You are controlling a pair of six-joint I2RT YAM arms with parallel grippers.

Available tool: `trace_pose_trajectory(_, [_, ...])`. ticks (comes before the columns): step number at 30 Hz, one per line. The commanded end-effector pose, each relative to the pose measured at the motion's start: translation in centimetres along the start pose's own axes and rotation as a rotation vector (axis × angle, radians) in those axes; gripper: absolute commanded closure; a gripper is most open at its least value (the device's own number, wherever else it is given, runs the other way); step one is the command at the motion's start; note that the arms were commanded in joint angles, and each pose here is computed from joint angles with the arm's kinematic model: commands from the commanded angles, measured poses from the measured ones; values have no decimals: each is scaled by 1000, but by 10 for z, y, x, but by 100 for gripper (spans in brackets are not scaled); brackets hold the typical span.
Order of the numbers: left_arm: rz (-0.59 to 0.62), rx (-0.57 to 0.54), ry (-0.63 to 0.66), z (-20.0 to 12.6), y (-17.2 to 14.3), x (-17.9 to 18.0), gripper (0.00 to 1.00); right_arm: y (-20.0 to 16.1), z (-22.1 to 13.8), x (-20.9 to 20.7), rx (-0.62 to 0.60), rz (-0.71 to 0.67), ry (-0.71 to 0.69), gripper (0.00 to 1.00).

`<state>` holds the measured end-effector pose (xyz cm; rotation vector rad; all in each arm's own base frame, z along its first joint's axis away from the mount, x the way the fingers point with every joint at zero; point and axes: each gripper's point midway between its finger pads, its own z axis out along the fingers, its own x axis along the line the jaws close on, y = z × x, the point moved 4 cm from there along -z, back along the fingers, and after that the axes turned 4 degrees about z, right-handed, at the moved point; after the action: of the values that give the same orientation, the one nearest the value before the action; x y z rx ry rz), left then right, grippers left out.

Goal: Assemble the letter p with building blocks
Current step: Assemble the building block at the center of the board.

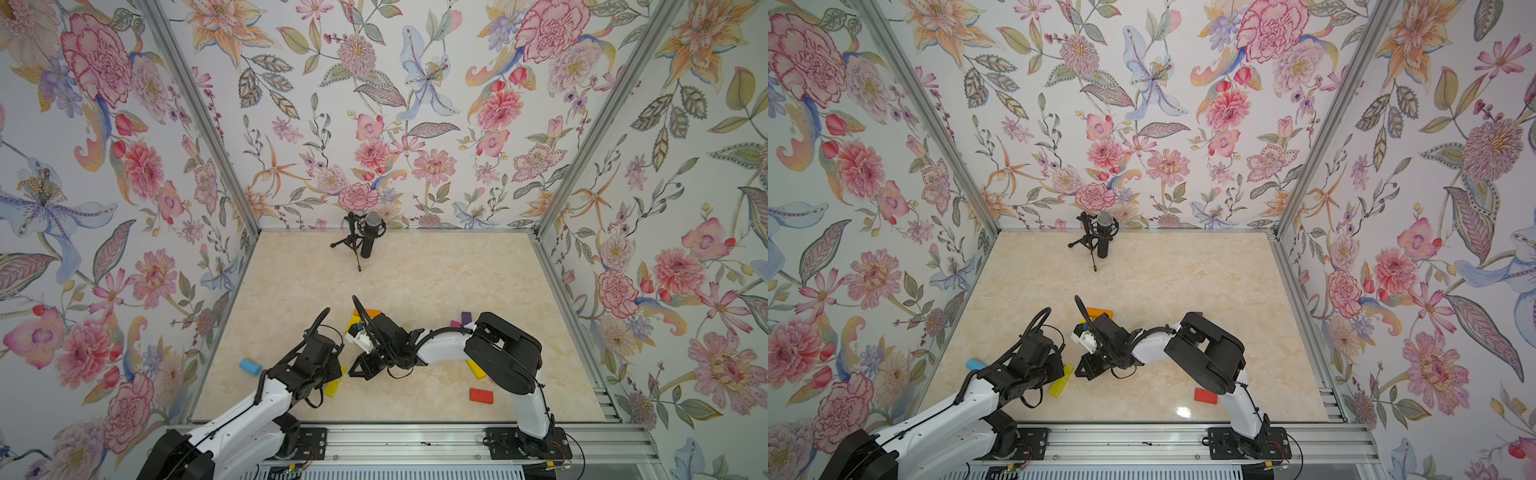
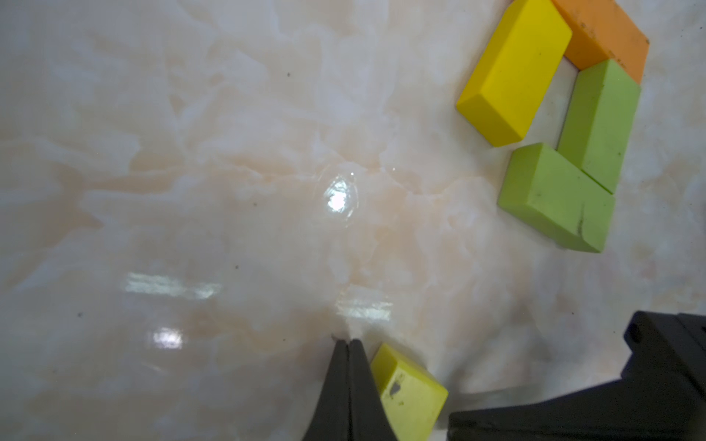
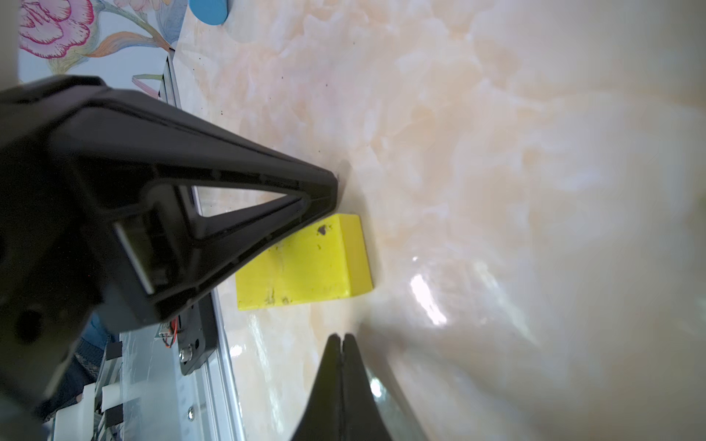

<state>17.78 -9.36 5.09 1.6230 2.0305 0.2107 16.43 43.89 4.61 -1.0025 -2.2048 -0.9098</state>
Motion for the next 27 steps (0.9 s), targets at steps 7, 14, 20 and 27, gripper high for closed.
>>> trace_pose_trajectory(7, [-4, 44, 14, 7, -13, 5, 100, -1, 11, -8, 44, 20, -10, 100])
trace_pose_trajectory(14, [-2, 32, -5, 9, -11, 2, 100, 10, 11, -11, 10, 36, -33, 100])
trace_pose_trajectory(20, [30, 28, 8, 15, 0, -6, 100, 24, 9, -15, -30, 57, -33, 100])
trace_pose_trajectory(27, [28, 7, 18, 14, 7, -7, 100, 33, 4, -23, -55, 71, -51, 100])
